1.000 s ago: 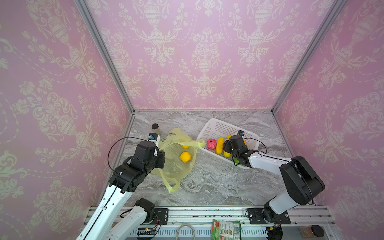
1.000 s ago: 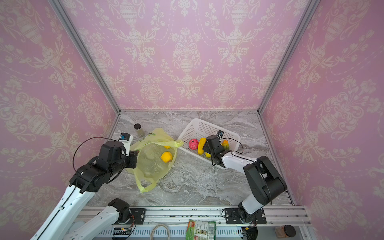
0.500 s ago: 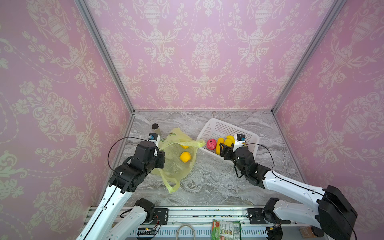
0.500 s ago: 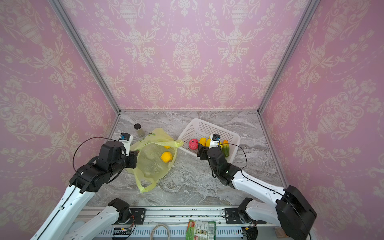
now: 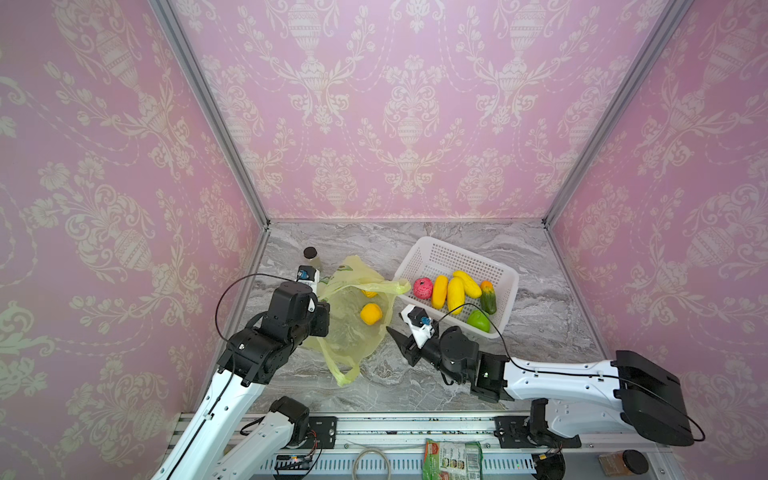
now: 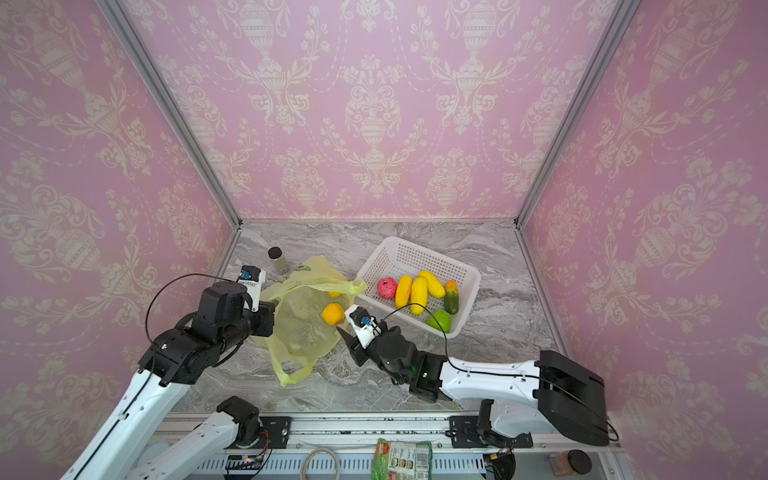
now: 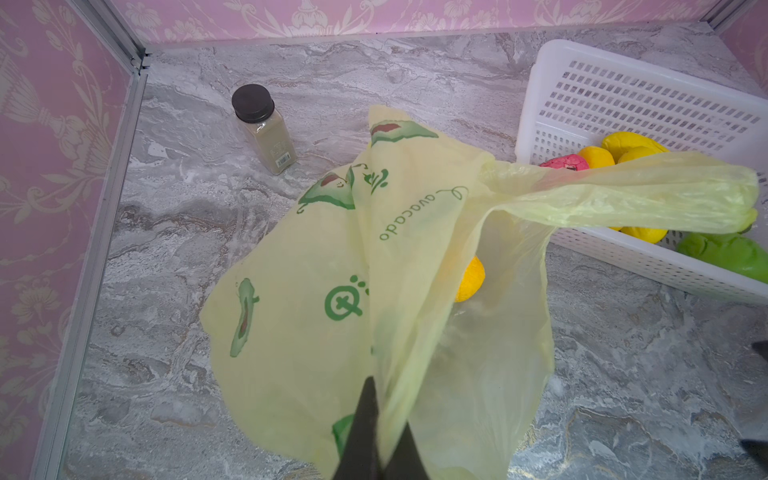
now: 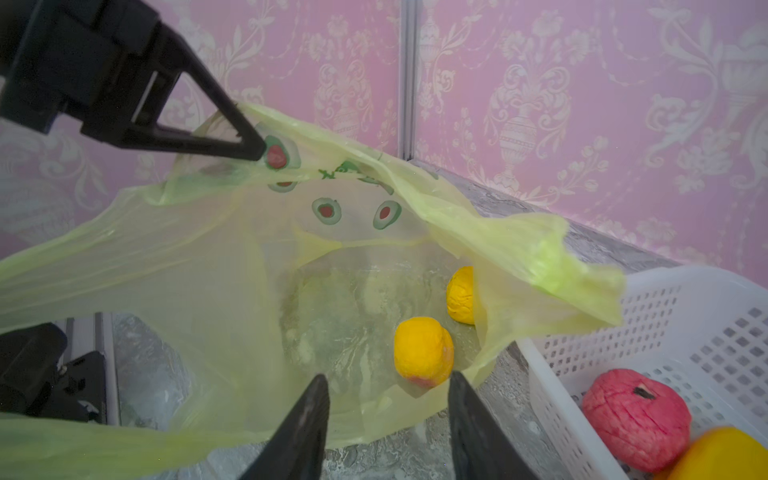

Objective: Untie the knot of the plastic bag and take out the fruit
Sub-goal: 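Move the open right gripper from the basket back into the bag, then close the right gripper on the round yellow fruit with green stem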

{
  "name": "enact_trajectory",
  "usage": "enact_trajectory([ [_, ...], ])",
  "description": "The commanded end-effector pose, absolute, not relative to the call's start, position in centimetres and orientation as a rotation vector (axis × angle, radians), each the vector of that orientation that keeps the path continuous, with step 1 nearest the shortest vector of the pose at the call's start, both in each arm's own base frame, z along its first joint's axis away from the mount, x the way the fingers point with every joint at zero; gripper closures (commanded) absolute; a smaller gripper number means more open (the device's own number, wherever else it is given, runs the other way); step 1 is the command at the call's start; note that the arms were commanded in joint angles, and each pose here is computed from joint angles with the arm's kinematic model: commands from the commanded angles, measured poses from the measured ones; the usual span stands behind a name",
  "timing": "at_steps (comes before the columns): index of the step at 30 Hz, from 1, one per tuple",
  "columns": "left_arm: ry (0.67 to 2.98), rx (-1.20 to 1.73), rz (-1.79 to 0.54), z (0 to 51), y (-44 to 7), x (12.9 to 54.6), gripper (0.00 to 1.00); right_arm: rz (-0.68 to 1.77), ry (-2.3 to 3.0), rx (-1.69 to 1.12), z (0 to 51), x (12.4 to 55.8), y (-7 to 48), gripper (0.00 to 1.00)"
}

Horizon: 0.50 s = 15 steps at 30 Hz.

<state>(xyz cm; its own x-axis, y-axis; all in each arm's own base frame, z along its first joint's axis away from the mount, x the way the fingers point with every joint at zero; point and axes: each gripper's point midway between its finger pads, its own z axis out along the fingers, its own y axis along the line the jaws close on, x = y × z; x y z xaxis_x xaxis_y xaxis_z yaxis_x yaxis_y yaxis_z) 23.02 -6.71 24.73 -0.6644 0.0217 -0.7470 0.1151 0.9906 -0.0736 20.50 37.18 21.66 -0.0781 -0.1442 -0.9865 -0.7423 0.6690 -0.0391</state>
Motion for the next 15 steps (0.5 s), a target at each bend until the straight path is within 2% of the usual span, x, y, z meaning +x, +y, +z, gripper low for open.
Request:
enact_trajectory([
  [1, 2.312, 0.079, -0.135, 24.2, -6.5, 22.8, 1.00, 0.507, 1.514, -0.868, 21.7, 19.6, 40.7, 0.59],
  [3, 2.311, 0.081, -0.137, 24.2, -6.5, 22.8, 1.00, 0.479, 1.506, -0.903, 20.7, 19.4, 42.2, 0.63],
  [6, 2.311, 0.084, -0.138, 24.2, -6.6, 22.7, 1.00, 0.443, 1.523, -0.907, 18.6, 20.2, 43.9, 0.65],
  [11, 2.310, 0.082, -0.139, 24.2, -6.6, 22.7, 1.00, 0.337, 1.616, -0.902, 15.4, 23.0, 46.2, 0.71],
  [15, 2.305, 0.083, -0.138, 24.3, -6.5, 22.6, 1.00, 0.254, 1.707, -0.844, 13.6, 25.8, 46.3, 0.70],
])
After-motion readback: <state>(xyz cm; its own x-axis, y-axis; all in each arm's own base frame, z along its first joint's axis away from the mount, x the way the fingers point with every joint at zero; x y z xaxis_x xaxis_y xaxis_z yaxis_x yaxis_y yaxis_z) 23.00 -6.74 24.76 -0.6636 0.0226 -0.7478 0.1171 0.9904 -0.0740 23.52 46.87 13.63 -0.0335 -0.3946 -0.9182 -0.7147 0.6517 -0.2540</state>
